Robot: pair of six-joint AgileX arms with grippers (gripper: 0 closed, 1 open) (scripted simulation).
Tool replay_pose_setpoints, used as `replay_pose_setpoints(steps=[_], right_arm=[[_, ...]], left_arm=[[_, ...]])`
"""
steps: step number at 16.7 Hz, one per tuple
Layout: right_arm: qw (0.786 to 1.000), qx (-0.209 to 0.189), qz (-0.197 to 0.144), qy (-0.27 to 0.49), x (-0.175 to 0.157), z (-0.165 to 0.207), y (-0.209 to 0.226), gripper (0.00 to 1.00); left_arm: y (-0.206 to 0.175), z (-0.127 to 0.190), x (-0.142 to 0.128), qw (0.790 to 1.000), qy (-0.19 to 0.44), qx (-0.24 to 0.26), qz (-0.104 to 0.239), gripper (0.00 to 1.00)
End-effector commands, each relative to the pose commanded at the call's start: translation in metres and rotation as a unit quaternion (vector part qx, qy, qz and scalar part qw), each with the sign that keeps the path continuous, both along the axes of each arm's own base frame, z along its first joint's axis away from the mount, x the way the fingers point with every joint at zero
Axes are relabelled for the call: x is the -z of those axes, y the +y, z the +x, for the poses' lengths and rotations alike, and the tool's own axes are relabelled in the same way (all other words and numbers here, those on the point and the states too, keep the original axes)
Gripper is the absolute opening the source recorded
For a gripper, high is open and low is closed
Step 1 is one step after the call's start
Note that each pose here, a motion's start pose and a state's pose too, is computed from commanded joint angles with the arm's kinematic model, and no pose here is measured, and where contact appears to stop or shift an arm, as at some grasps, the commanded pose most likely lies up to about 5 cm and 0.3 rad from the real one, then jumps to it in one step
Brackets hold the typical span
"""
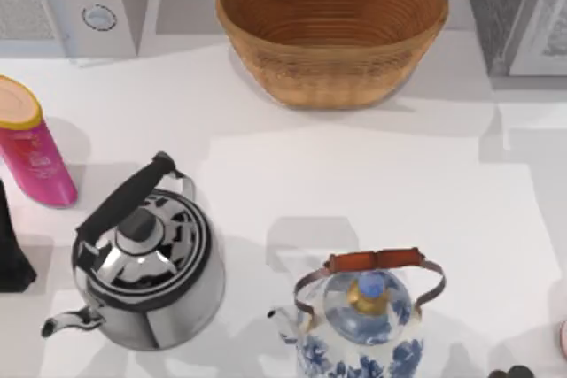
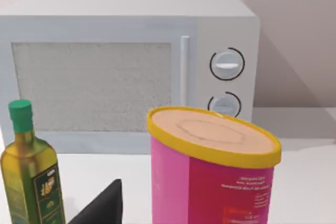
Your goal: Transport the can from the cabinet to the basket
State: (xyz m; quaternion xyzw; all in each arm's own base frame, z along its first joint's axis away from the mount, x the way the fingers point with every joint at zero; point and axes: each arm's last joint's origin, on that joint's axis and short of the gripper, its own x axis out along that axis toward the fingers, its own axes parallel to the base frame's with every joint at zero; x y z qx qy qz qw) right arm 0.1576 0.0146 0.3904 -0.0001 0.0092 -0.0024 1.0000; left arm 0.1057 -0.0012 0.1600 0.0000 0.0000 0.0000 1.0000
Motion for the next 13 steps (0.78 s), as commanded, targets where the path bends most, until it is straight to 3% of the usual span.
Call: replay_pose_setpoints(steps=[6,13], right_arm=[[1.000,-0.002,0.001,-0.017,-0.095,0.059,0.019,1.00],[1.000,-0.002,0.000,-0.009,-0.120,0.099,0.033,1.00]], left_arm=[[0.000,0.000,0.000,1.000,0.000,0.000,0.000,1.00],[0.000,0.000,0.000,1.000,0.000,0.000,0.000,1.00]])
